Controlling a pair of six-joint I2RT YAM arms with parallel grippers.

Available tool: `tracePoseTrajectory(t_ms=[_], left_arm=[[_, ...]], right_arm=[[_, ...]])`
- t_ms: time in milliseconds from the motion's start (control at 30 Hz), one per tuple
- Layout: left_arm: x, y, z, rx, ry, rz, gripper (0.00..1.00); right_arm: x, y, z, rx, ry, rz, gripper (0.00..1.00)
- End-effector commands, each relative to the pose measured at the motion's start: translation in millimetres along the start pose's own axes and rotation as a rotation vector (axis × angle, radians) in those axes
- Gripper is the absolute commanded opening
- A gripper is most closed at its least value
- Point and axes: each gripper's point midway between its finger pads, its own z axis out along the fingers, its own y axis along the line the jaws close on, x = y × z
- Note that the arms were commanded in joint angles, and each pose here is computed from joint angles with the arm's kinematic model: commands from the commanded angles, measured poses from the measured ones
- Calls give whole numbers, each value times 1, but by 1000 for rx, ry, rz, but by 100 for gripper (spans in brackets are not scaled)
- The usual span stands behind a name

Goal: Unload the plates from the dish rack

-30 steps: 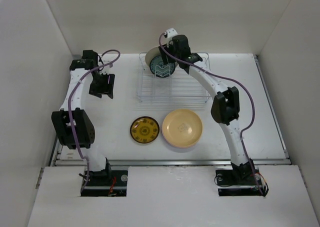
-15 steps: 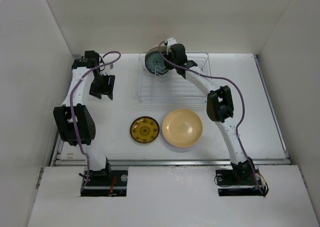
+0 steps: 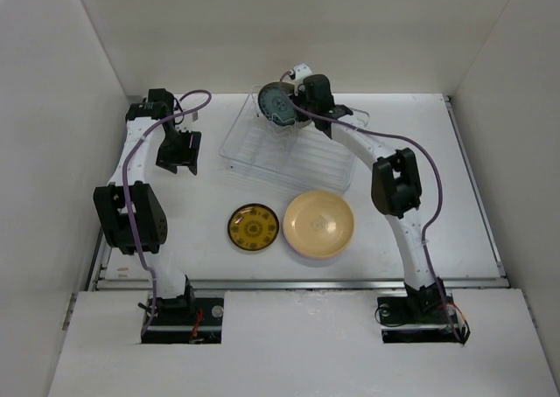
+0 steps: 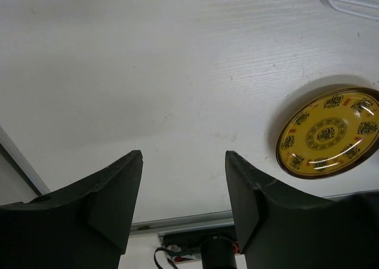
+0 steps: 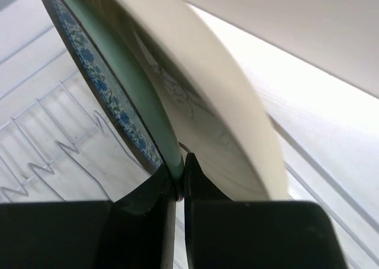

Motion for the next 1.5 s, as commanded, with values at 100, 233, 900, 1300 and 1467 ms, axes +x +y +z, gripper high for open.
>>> tracePoseTrajectory(t_ms=[100,233,900,1300,1467], left_arm=[[-1,-2,-7,8,-9,-8,55],[-2,-6,-6,28,-12,-8,55],[-144,-37,-24,262,-353,-101,55],[-193,-90,9,374,-411,-85,54],[-185,-105,29,352,-360,-31,54]], right_arm=[[-117,-17,-63,53,-281,9,0],[-124,-13,-71,47,-292,-12,0],[-33,133,-212,-587,141,105,0],[89,207,-239,-737,526,81,0],[119,222,-233,-713,625,57,0]])
